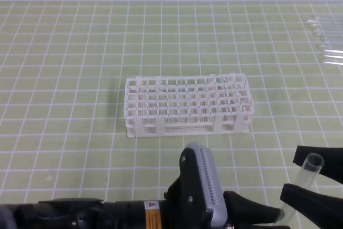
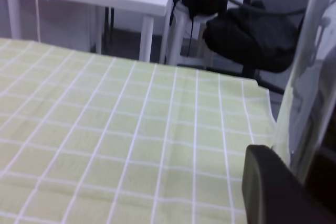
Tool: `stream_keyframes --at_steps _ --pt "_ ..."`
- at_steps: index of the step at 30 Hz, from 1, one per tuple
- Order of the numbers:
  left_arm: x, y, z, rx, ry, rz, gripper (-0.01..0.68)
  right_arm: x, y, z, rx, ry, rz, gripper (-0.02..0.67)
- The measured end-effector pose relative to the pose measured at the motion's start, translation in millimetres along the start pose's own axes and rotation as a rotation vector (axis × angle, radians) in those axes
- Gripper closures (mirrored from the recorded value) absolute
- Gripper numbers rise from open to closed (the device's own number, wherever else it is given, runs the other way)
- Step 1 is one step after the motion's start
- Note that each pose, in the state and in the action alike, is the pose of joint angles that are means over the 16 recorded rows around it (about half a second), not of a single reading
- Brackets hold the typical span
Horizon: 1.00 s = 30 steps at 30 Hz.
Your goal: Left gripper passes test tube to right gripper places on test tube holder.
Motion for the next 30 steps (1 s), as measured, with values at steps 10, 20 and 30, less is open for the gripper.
stream_keyframes --at_steps 10,20,30 --pt "1.1 -5 2 -0.013 0.041 -0.015 0.666 -2 0 3 -0.021 0.007 -0.012 0.619" --pt "-0.5 -11 -5 -0.031 0.099 -0.057 0.668 -3 0 5 -0.039 0.016 -0.024 0.624" --pt "0.1 -13 -10 -0.019 0.107 -0.059 0.667 -5 0 3 -0.018 0.030 -0.033 0.628"
Point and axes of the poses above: a point on each arm's last joint axis where the gripper is mounted, y pointing back along that axis away from the gripper, x along the wrist's bending axis when the last joint is at zero, z = x × y, the point moved 5 cm from there along -y, pointing out along that axis toward the gripper, and after that the axes turned 4 degrees about y, right-handed, at the moved point
